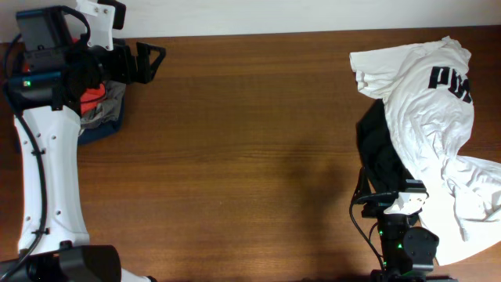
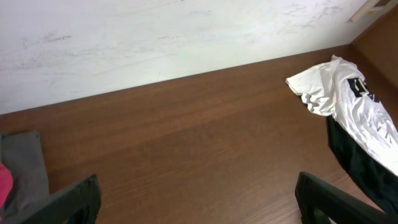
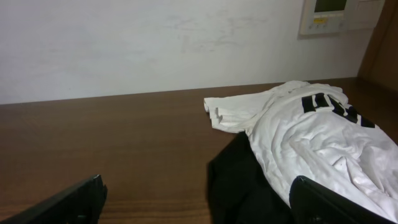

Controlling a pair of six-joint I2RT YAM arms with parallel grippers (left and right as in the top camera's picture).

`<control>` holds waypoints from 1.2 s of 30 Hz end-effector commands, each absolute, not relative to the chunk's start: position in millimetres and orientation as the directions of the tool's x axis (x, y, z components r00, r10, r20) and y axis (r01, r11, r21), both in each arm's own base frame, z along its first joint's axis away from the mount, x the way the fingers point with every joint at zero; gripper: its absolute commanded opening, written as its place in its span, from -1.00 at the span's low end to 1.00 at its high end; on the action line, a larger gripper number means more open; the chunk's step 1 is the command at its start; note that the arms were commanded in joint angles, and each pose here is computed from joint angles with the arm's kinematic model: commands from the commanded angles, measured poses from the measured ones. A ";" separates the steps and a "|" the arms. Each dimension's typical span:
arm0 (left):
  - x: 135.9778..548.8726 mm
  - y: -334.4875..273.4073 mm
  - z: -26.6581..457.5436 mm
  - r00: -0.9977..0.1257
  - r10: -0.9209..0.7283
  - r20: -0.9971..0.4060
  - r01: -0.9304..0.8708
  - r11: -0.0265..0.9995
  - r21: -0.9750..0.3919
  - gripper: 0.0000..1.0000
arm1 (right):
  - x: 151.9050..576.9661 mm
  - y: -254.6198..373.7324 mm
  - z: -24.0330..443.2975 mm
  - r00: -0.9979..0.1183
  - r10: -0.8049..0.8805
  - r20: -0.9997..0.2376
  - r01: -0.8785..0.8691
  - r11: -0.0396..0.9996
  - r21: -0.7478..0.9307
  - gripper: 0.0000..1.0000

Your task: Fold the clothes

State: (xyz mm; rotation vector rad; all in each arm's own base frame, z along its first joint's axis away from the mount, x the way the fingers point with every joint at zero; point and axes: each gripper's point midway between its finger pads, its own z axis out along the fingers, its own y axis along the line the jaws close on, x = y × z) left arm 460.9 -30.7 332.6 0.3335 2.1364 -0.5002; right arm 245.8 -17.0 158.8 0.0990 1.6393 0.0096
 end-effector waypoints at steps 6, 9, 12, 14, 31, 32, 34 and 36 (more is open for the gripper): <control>462.4 -13.7 326.6 -0.578 0.034 -0.815 0.381 0.895 -0.233 0.99 | 245.4 -18.8 157.0 -0.068 0.067 -0.995 0.071 0.996 0.062 0.97; 461.0 -2.0 315.0 -0.601 0.014 -0.799 0.351 0.903 -0.248 0.99 | 245.4 -18.8 157.0 -0.068 0.067 -0.995 0.071 0.996 0.062 0.97; 456.0 11.5 302.1 -0.640 0.006 -0.768 0.294 0.926 -0.238 0.99 | 245.4 -18.8 157.0 -0.068 0.067 -0.995 0.071 0.996 0.062 0.97; 449.7 19.6 294.9 -0.674 -0.002 -0.739 0.244 0.943 -0.225 0.99 | 245.4 -18.8 157.0 -0.068 0.067 -0.995 0.071 0.996 0.062 0.97; 459.9 -21.7 387.3 -0.406 -0.016 -0.914 0.280 0.949 -0.141 0.99 | 245.4 -18.8 157.0 -0.068 0.067 -0.995 0.071 0.996 0.062 0.97; 462.2 -19.4 392.9 -0.394 -0.057 -0.917 0.216 0.964 -0.153 0.99 | 245.4 -18.8 157.1 -0.068 0.067 -0.995 0.071 0.996 0.062 0.97; 463.1 -19.3 405.8 -0.349 -0.078 -0.934 0.138 0.981 -0.134 0.99 | 245.4 -18.8 157.1 -0.068 0.067 -0.995 0.071 0.996 0.062 0.97; 461.0 -22.4 416.4 -0.313 -0.071 -0.947 0.127 0.985 -0.115 0.99 | 245.4 -18.8 157.0 -0.068 0.067 -0.995 0.071 0.996 0.062 0.97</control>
